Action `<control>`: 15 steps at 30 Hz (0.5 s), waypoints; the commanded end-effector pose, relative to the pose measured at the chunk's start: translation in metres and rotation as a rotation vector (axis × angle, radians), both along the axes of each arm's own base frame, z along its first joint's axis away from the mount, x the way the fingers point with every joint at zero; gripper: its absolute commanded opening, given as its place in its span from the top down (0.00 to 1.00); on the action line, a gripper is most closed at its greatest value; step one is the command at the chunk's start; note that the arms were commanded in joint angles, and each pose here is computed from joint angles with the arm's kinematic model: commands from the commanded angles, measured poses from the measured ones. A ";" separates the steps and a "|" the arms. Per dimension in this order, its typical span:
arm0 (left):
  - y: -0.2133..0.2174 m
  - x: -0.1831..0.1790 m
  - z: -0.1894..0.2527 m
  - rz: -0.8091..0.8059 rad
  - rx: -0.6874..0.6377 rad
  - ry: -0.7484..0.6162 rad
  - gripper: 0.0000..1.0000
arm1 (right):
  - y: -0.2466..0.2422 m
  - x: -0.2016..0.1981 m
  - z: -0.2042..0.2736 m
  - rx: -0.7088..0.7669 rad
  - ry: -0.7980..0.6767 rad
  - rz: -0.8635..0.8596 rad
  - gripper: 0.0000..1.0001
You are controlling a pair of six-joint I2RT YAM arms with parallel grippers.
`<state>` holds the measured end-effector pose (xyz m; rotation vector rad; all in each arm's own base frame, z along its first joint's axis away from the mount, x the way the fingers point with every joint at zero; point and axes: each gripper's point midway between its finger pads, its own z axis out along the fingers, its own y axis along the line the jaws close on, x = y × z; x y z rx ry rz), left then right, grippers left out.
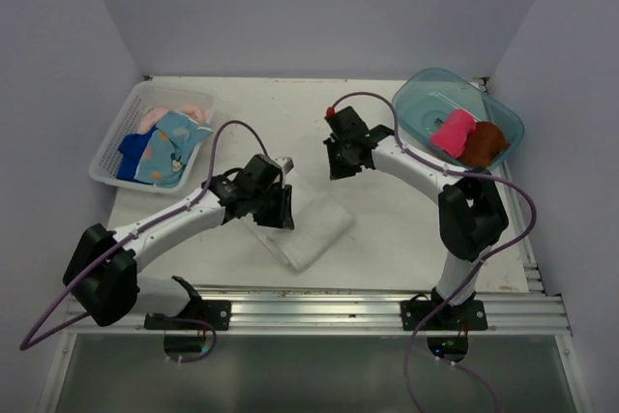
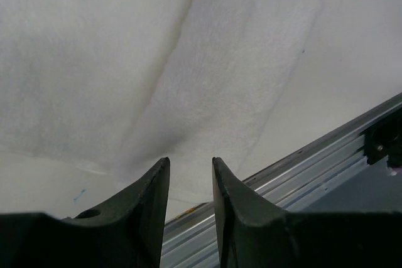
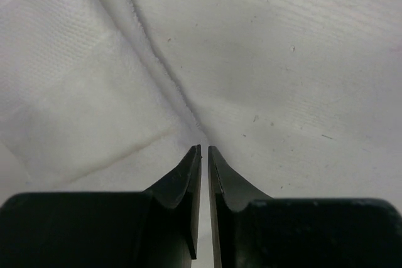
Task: Roll the towels
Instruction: Roll the towel
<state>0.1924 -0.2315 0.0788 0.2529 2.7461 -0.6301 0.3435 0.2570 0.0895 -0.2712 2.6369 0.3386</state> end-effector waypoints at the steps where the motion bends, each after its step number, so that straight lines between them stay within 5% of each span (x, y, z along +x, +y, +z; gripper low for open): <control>1: 0.007 0.020 0.048 0.007 0.030 -0.125 0.63 | -0.012 0.003 0.056 0.036 -0.106 -0.051 0.86; 5: 0.008 0.024 0.050 0.001 0.050 -0.138 0.62 | -0.026 -0.016 0.074 0.128 -0.120 -0.159 0.82; 9: -0.002 0.019 0.049 -0.047 0.056 -0.163 0.53 | -0.030 -0.047 0.065 0.265 -0.081 -0.246 0.57; 15: -0.013 0.002 0.043 -0.143 0.138 -0.216 0.34 | -0.003 -0.102 0.027 0.538 0.070 -0.334 0.36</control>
